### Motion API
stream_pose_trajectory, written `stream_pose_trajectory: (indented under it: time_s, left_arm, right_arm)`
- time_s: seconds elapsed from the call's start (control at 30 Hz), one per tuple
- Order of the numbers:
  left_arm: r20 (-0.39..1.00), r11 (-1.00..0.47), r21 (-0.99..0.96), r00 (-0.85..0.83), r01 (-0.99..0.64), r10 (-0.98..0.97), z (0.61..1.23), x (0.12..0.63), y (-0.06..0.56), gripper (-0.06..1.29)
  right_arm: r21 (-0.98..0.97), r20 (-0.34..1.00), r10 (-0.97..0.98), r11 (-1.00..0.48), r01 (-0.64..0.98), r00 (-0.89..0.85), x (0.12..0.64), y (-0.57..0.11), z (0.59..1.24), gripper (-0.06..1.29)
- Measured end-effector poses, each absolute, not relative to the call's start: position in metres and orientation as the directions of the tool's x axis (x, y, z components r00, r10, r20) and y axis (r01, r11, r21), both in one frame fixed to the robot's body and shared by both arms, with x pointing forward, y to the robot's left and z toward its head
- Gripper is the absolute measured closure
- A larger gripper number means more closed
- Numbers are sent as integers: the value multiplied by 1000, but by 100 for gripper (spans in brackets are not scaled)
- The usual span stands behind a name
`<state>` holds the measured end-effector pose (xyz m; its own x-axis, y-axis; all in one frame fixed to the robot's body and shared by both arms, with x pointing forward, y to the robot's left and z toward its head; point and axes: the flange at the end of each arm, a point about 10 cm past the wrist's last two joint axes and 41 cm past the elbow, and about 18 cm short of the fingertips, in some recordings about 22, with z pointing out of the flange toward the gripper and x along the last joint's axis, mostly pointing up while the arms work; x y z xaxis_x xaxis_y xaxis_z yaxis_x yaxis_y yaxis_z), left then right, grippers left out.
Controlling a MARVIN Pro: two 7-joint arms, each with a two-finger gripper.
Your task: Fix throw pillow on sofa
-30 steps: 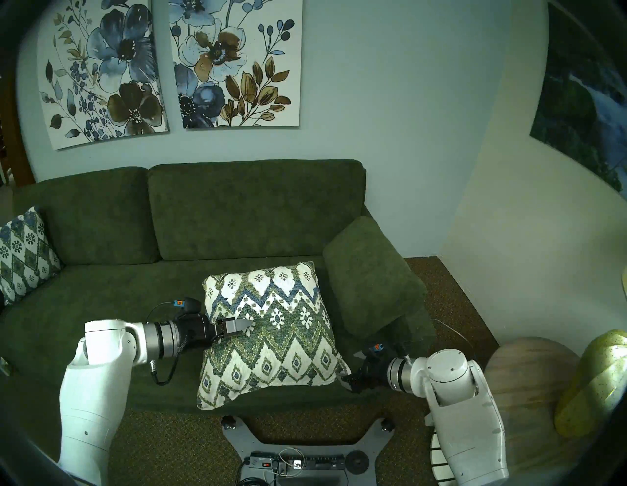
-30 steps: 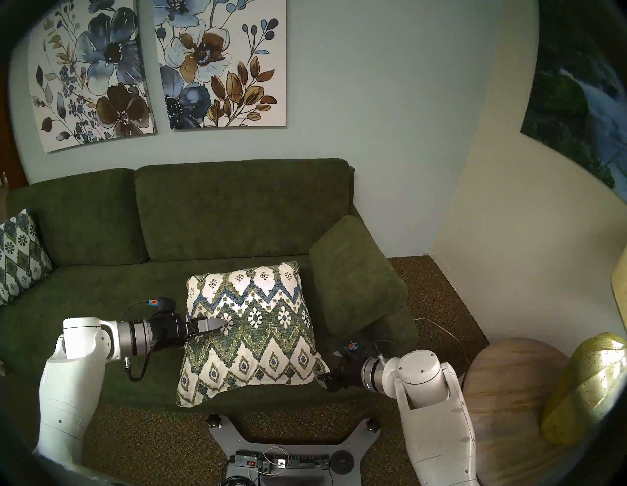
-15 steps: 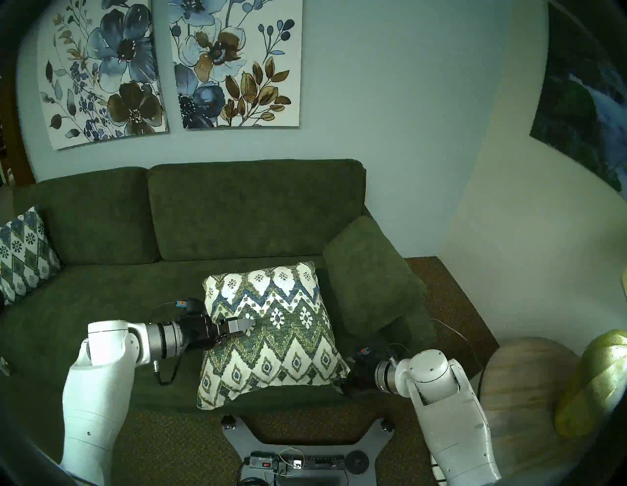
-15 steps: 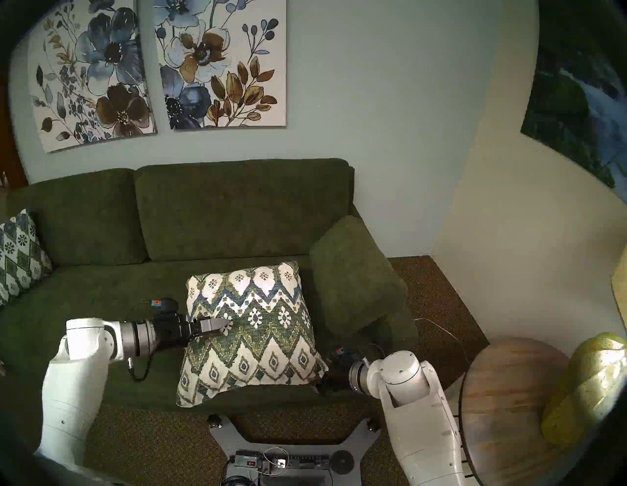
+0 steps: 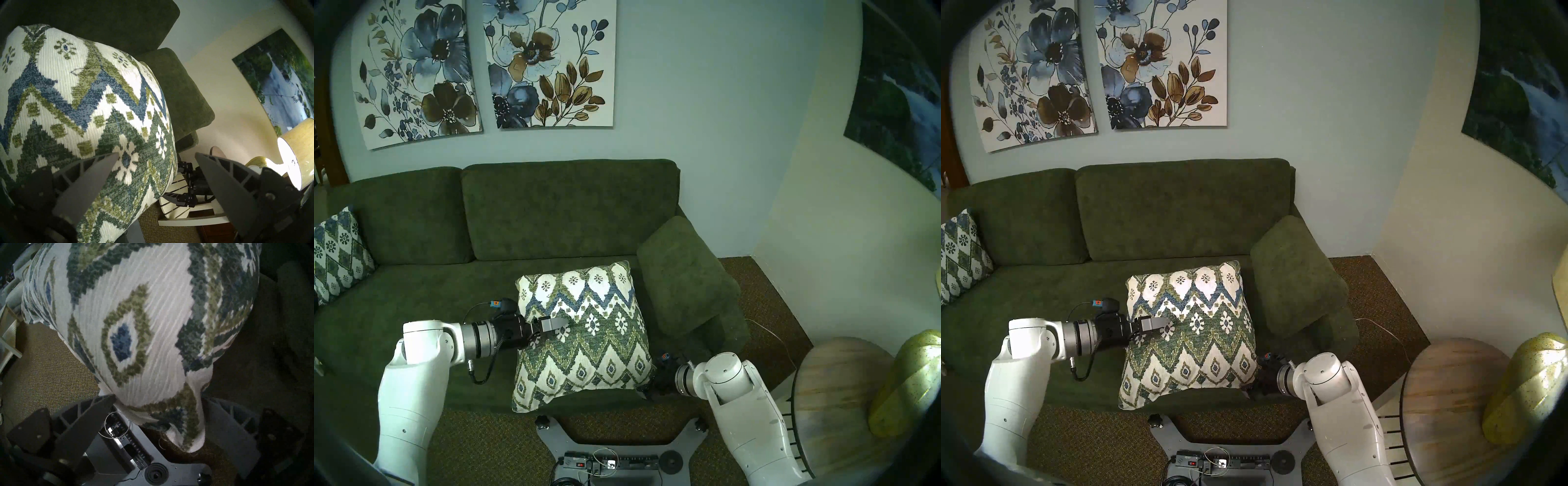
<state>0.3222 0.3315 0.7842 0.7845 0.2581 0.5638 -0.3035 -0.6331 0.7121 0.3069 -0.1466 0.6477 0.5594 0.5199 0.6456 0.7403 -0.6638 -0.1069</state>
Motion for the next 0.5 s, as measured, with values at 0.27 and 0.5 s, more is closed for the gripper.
stream_pose_trajectory:
  time_s: [0.27, 0.5]
  left_arm:
    - [565, -639, 709, 782, -297, 263, 787, 325, 339, 2]
    - [567, -647, 705, 778, -290, 269, 791, 327, 345, 2]
  right_arm:
    - [-100, 689, 470, -693, 714, 552, 308, -145, 662, 31]
    - [-51, 720, 462, -710, 703, 519, 311, -155, 683, 126]
